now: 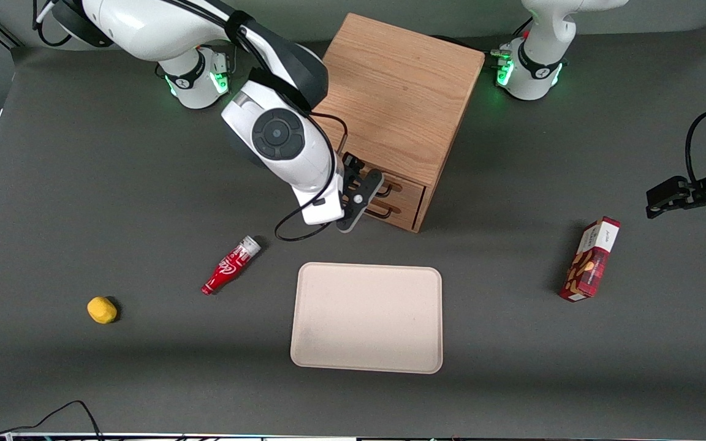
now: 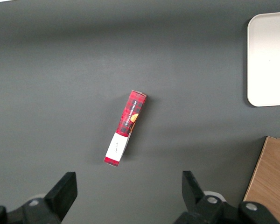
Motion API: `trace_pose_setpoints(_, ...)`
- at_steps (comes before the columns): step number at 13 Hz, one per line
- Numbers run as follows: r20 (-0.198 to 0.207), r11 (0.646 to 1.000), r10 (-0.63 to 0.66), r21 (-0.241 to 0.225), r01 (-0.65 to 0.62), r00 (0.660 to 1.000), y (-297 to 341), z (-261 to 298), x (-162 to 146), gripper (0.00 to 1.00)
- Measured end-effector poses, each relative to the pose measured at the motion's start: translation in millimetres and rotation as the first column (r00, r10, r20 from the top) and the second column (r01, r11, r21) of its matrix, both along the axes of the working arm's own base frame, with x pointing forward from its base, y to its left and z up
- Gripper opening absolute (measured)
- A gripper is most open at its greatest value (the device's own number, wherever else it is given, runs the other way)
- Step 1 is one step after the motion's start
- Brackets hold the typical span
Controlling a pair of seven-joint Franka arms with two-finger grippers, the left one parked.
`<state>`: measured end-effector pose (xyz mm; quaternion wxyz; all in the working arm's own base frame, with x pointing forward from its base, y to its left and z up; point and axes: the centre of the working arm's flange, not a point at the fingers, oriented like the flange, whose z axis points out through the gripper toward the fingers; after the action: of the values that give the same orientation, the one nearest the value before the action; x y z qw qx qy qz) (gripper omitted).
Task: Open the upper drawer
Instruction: 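Hook the right gripper onto the upper drawer's black handle, then pull the handle outward with the right gripper, sliding the drawer open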
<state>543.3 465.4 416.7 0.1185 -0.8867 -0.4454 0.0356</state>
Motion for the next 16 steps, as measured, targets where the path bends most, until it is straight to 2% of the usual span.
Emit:
trace_pose_setpoints(6,-0.004,1.000,0.020,0.015,-0.020,1.000,-3,-9,2,1.00)
trace_pose_setpoints(8,0.014,1.000,0.026,0.013,-0.026,1.000,-6,-10,6,1.00)
trace_pose_setpoints(12,0.091,0.999,0.012,0.030,-0.014,0.996,-10,-9,19,1.00)
trace_pose_setpoints(14,0.124,1.000,0.012,0.015,-0.014,0.992,-15,-13,27,1.00)
trace_pose_setpoints(16,0.134,1.000,0.005,0.006,-0.006,0.991,-26,-19,37,1.00)
